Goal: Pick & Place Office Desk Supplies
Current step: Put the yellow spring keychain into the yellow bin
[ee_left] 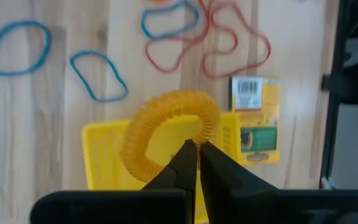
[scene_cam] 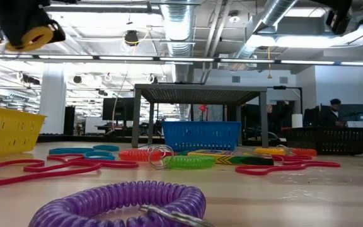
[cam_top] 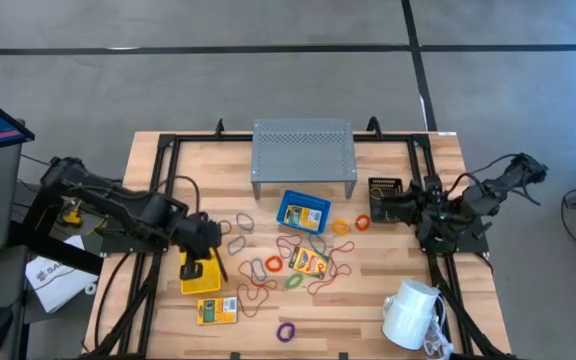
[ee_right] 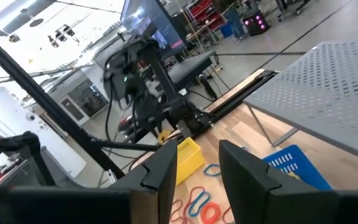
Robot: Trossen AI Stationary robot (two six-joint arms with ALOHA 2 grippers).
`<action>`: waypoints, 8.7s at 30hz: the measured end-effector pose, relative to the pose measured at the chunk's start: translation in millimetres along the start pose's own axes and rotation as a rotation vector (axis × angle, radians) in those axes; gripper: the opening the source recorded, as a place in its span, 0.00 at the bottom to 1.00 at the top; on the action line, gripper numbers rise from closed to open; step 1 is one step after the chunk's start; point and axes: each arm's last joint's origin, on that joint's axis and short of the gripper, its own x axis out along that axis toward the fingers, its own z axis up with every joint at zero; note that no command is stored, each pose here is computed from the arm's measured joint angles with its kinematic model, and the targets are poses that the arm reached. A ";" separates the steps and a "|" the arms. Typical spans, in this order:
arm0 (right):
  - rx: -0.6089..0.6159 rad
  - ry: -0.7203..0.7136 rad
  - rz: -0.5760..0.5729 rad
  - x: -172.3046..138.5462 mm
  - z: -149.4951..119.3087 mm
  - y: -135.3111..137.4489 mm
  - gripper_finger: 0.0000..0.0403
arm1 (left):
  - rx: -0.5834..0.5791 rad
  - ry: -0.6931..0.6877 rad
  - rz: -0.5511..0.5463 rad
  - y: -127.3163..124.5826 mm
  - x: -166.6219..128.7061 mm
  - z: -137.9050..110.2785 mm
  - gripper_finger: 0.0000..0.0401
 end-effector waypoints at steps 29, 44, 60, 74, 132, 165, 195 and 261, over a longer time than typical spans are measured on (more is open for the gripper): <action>0.014 -0.002 -0.014 10.0 -4.7 5.3 0.29 | -0.048 0.149 -0.096 2.0 100.4 -46.9 0.00; 0.039 -0.024 0.002 12.2 -3.4 8.9 0.29 | -0.147 0.180 -0.078 9.1 106.7 -54.1 0.19; 0.037 -0.023 0.001 12.2 -3.5 8.8 0.29 | -0.168 0.179 -0.070 9.3 106.7 -54.1 0.55; 0.035 -0.023 0.000 12.2 -3.4 8.7 0.29 | -0.223 0.121 -0.136 19.1 87.1 -49.6 0.53; -0.512 1.116 -0.335 161.7 -36.0 -36.8 0.41 | -0.241 -1.145 -0.211 58.7 -21.4 18.1 0.53; -0.517 1.341 -0.369 203.1 -102.6 -92.5 0.44 | -0.222 -1.144 -0.206 58.4 -21.4 18.0 0.53; -0.491 1.345 -0.374 189.3 -125.6 -110.6 0.03 | -0.214 -1.155 -0.222 57.8 -22.9 18.4 0.53; 0.049 0.168 0.667 189.4 31.8 86.2 0.00 | 0.064 -1.503 -0.438 36.1 -34.3 117.0 0.60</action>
